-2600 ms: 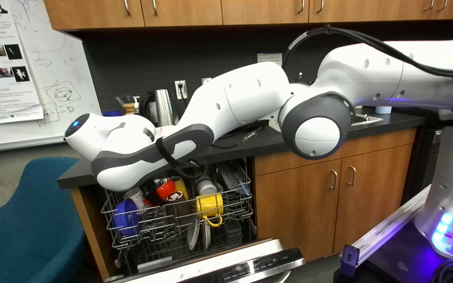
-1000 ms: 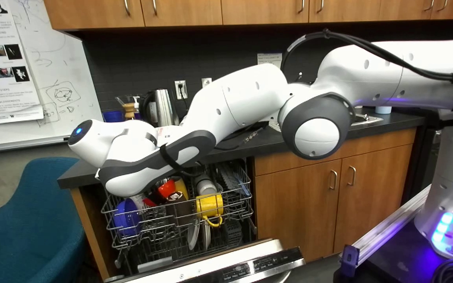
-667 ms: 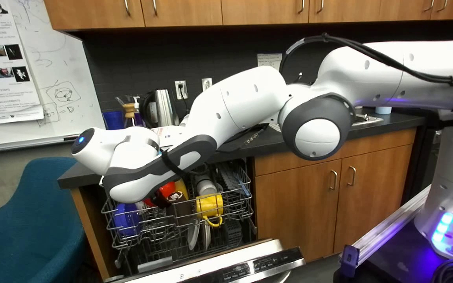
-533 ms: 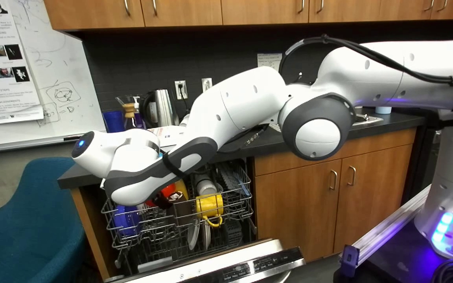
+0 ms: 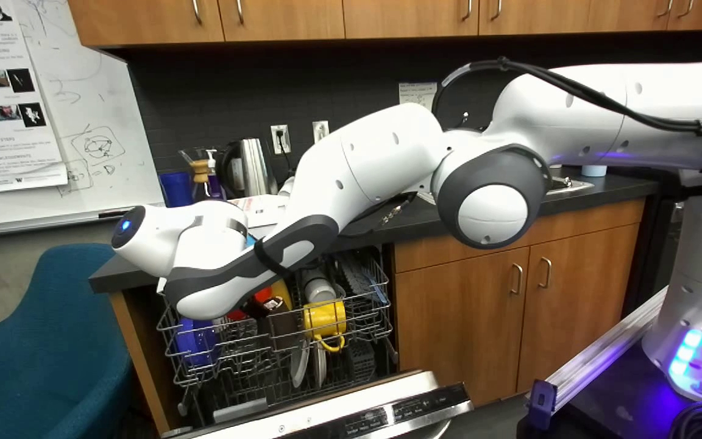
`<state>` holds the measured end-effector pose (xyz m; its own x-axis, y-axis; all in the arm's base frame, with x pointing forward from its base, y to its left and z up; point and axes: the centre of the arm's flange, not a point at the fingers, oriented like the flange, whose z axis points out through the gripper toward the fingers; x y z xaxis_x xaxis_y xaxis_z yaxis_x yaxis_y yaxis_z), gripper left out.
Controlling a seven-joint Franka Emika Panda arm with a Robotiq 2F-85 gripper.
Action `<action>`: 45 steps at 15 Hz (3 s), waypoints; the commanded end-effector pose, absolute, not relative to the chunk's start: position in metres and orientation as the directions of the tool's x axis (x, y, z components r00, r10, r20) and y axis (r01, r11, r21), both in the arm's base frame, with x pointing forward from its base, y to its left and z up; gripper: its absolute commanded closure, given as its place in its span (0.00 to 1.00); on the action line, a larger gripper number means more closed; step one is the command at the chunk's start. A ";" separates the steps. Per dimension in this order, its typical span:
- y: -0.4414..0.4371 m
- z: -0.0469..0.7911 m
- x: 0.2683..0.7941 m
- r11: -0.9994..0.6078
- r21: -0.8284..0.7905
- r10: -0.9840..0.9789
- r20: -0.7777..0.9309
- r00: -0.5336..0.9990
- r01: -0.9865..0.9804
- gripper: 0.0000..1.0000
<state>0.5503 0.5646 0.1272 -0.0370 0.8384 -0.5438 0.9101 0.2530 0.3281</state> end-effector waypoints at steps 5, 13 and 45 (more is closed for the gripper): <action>0.623 0.111 0.592 0.326 0.311 0.805 -0.586 -0.090 0.893 0.00; 0.630 0.080 0.571 0.505 0.254 0.678 -0.708 -0.197 0.825 0.00; 0.560 0.448 0.451 -0.157 -0.117 0.966 -0.223 0.128 0.981 0.00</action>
